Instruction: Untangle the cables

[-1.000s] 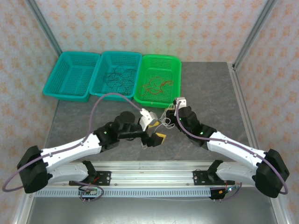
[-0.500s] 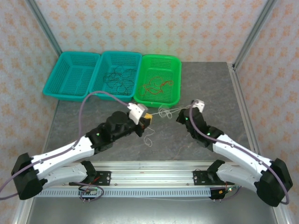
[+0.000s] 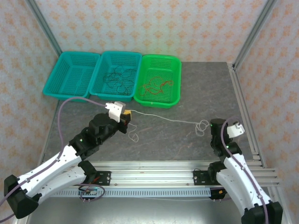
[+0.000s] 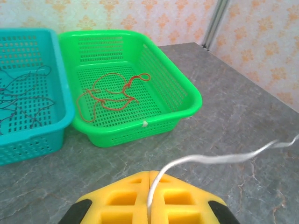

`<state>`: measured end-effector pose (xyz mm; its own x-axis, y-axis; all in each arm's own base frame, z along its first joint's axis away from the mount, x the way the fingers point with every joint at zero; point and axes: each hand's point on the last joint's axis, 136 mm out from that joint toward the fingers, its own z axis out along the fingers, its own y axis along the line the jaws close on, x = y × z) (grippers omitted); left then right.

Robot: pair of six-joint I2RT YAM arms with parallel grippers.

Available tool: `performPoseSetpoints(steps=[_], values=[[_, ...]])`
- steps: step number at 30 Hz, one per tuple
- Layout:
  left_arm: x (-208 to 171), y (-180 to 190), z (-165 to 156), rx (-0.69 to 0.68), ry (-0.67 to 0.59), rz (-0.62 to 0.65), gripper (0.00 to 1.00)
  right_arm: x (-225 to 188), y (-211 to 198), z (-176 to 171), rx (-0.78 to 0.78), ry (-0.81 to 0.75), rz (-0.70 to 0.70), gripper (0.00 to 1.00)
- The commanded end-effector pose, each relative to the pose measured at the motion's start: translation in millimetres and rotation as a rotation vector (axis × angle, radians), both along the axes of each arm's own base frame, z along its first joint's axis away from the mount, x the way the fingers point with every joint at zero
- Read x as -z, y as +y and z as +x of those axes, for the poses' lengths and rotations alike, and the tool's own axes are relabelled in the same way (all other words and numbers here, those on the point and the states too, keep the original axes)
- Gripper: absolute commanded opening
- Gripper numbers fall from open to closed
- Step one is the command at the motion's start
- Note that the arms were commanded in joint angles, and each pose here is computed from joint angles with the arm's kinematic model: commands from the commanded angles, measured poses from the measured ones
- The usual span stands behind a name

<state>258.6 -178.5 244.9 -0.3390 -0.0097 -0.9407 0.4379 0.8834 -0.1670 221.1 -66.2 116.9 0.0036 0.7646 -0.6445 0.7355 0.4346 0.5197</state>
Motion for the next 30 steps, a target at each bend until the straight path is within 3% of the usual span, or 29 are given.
performPoseSetpoints(steps=[1,4,8,14,19,22,30], values=[[2.9,27.0,5.9,-0.135,0.022,-0.027,0.0,14.9,-18.7,-21.5,0.103,0.042,0.024,0.0],[4.7,52.3,9.2,-0.248,0.058,-0.079,0.0,16.5,-21.9,-22.5,0.117,0.039,0.046,0.0],[-0.8,59.1,9.0,-0.248,0.083,-0.159,0.0,16.5,-8.6,-5.1,0.02,0.018,0.076,0.0],[-34.4,41.9,10.1,-0.16,0.065,-0.195,0.0,22.8,49.9,39.6,-0.315,-0.071,0.23,0.0],[-86.4,51.1,21.8,-0.204,-0.011,-0.109,0.0,23.8,92.1,52.3,-0.574,-0.059,0.271,0.0],[-123.3,60.2,41.0,-0.239,-0.05,-0.029,0.0,18.2,94.5,52.2,-0.605,-0.05,0.246,0.0],[-251.0,98.8,111.4,-0.353,-0.249,0.016,0.0,5.9,92.4,51.4,-0.608,-0.071,0.217,0.0]])
